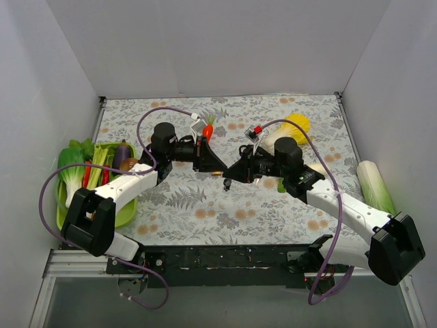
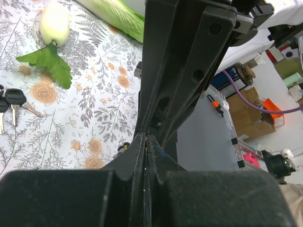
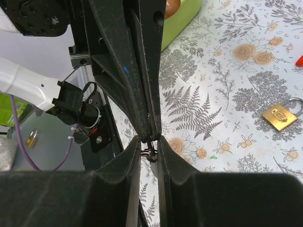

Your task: Unlock with the key

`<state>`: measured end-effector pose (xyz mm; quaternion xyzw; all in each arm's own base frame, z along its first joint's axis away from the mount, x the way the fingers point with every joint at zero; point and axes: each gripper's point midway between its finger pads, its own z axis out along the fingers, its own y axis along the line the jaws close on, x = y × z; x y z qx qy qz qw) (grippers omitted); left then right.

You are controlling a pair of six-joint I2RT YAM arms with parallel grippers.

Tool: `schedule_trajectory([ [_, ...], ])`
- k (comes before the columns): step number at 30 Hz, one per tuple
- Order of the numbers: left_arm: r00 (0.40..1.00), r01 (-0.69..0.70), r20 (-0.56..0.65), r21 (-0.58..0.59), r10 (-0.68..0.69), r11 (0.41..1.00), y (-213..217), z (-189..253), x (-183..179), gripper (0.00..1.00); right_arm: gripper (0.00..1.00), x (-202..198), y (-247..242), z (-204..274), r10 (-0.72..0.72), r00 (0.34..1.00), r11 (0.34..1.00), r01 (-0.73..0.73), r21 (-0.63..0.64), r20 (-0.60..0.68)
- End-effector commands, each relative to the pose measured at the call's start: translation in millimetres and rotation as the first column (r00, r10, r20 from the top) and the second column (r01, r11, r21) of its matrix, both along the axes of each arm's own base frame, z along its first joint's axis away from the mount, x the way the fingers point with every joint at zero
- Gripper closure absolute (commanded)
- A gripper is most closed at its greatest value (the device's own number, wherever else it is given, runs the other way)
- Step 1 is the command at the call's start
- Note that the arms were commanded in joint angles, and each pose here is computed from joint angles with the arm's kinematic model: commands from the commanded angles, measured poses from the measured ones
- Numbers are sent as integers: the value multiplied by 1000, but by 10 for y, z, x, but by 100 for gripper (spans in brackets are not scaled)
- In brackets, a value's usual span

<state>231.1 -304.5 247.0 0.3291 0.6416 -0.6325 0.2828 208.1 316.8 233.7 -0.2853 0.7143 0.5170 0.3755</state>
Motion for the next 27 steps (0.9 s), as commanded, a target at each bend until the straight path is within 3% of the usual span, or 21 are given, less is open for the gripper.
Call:
schedule_trajectory([
  [1,991,69,114,-42,-64,997,25,326,-126,100,99,-137,7,240,58,998,993,-62,98,39],
  [5,990,88,113,-52,-81,995,26,340,-150,100,99,-232,9,291,107,994,984,-110,137,30],
  [13,993,95,82,-69,-89,993,22,350,-160,43,99,-302,-3,295,131,991,978,-133,160,19],
  [15,994,77,87,-74,-71,994,20,360,-143,36,99,-298,-9,302,122,992,979,-125,160,25],
  [16,994,70,89,-82,-63,994,26,372,-152,26,99,-288,-15,294,117,993,980,-119,157,27],
  [22,997,-20,69,-79,25,997,6,344,-28,22,99,-264,-33,201,88,996,986,-88,144,8],
  [27,996,-60,65,-41,62,997,-14,279,86,25,99,-229,-88,176,37,999,990,-39,134,21],
])
